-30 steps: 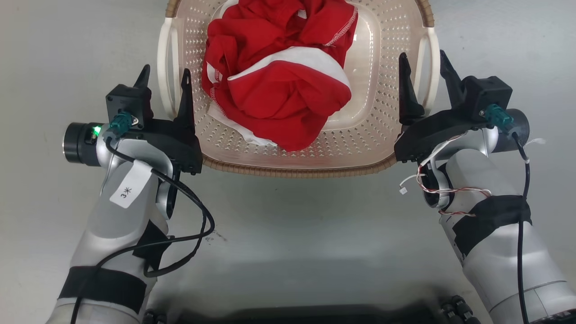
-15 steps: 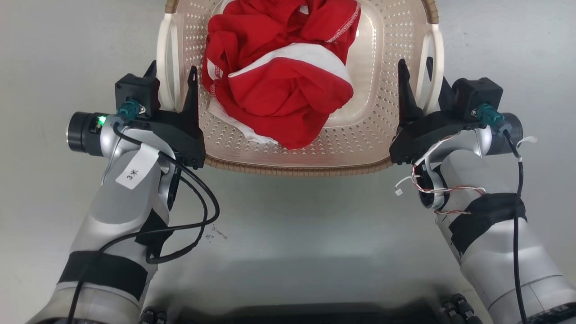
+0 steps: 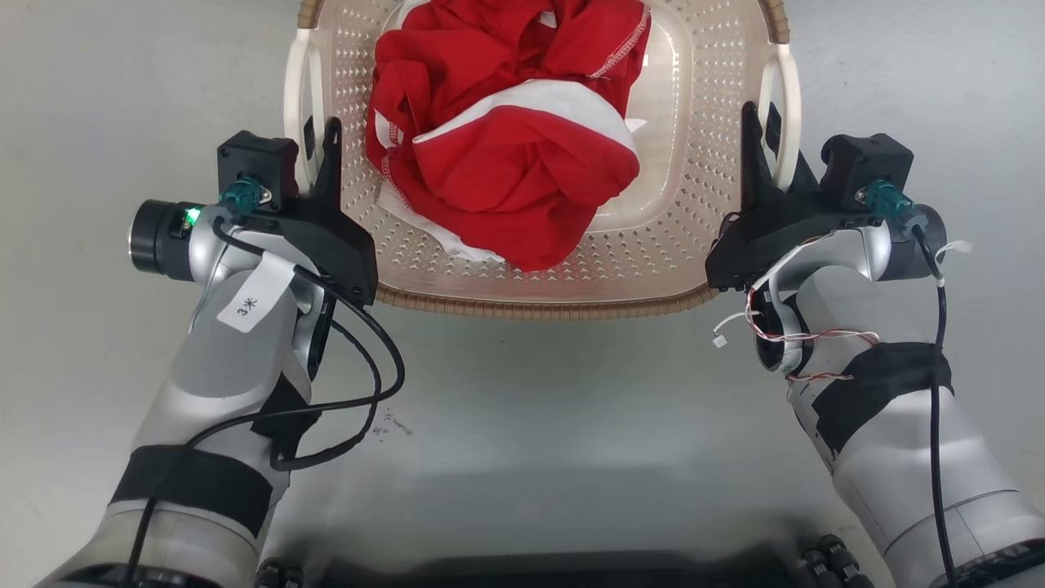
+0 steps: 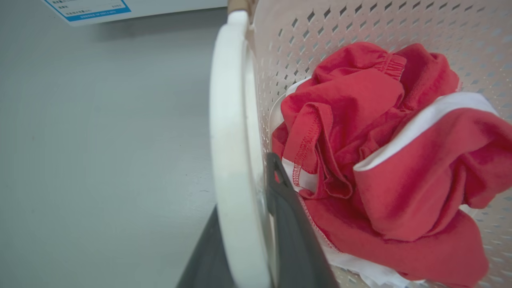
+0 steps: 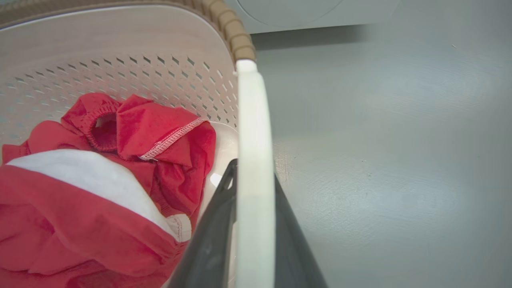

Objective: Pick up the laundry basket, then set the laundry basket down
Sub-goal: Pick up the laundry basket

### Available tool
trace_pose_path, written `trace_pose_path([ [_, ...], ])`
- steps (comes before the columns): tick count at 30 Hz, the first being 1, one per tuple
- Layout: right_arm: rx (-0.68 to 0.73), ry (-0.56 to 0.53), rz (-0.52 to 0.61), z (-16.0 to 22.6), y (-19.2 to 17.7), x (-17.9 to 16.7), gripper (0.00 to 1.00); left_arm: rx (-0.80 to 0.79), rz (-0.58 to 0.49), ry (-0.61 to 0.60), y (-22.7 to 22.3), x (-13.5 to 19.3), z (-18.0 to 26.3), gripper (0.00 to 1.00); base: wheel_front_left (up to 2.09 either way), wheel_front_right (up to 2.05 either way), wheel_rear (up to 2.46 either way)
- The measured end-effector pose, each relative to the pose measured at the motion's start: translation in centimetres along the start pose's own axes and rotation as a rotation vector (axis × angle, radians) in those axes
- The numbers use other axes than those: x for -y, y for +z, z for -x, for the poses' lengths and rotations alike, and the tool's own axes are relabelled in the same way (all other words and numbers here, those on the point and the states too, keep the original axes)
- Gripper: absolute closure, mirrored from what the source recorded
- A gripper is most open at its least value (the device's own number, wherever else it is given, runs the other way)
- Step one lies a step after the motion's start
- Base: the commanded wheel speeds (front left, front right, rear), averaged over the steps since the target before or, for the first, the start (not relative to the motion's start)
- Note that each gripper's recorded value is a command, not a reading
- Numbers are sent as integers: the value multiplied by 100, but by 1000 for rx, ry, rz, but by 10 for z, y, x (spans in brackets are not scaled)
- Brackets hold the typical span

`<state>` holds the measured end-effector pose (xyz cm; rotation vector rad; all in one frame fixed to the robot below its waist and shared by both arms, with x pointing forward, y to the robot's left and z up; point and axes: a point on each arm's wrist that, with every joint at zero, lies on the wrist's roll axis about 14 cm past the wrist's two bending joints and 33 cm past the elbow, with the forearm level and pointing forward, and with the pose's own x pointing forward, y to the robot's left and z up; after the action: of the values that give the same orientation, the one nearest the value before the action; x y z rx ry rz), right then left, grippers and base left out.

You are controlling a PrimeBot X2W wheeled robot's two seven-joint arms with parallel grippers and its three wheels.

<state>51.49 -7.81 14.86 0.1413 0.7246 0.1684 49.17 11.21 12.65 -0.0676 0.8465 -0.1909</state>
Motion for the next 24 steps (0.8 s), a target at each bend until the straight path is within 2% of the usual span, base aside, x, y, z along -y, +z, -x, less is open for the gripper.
trace_pose_path([
  [15,-6,2,12,15,13,-4,100,13,43,-4,12,7,19,100,0,0,0],
  [24,-17,3,25,42,20,-8,100,21,32,-8,20,14,46,100,0,0,0],
])
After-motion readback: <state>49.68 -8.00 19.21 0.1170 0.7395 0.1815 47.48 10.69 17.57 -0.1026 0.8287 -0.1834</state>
